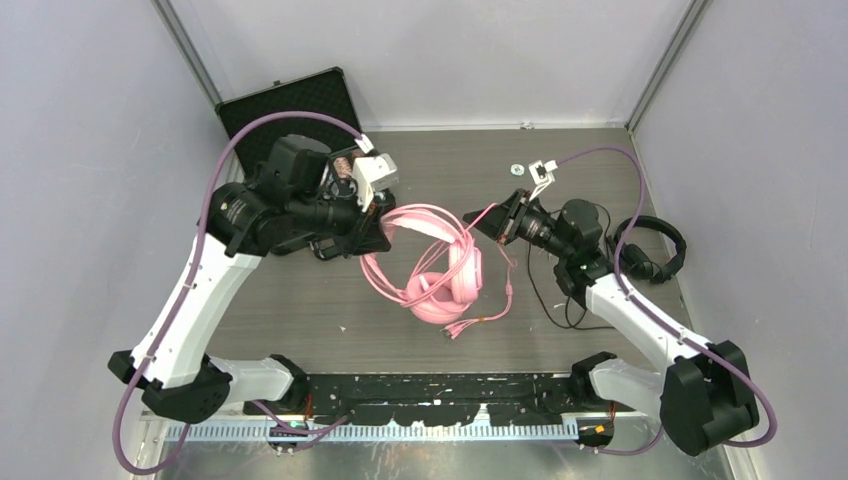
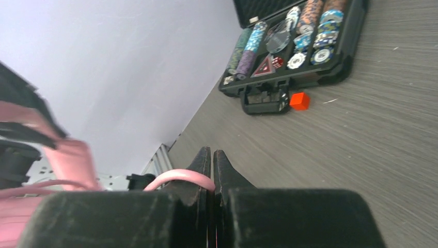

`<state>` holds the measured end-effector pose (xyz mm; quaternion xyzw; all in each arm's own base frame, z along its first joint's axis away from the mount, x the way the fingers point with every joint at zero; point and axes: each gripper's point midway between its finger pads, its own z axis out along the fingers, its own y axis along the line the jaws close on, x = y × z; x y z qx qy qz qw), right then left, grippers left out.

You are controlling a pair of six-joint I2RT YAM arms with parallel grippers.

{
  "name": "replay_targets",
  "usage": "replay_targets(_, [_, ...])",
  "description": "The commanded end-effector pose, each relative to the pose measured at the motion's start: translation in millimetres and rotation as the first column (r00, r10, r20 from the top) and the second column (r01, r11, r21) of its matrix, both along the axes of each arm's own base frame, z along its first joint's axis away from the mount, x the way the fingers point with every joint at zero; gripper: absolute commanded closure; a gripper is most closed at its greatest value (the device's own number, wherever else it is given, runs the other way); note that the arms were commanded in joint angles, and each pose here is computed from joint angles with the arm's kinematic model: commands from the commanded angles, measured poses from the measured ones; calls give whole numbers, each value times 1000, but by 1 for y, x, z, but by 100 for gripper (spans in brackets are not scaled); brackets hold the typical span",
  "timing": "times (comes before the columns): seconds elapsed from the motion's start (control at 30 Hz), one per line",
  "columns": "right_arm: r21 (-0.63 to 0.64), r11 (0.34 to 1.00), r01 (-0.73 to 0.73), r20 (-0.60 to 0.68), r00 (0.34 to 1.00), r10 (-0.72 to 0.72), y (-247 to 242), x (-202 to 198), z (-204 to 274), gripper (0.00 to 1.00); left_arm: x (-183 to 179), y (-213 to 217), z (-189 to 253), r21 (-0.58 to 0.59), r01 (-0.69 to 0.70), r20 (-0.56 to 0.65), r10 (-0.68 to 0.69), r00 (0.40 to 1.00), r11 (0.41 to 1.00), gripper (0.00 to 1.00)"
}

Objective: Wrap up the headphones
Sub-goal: Wrap the headphones cable around the headphones.

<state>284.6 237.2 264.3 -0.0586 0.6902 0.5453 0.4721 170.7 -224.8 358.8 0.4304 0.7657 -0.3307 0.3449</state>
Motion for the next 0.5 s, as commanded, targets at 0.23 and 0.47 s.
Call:
replay_targets(0.23, [52, 974, -223, -212, 950, 229, 9, -49, 40, 100, 29, 41, -56, 355, 58, 173, -126, 977, 933, 100])
replay_targets(0.47, [168, 936, -308, -236, 910, 341, 13, -71, 61, 100, 49, 53, -73, 498, 36, 205, -158, 966, 866, 100])
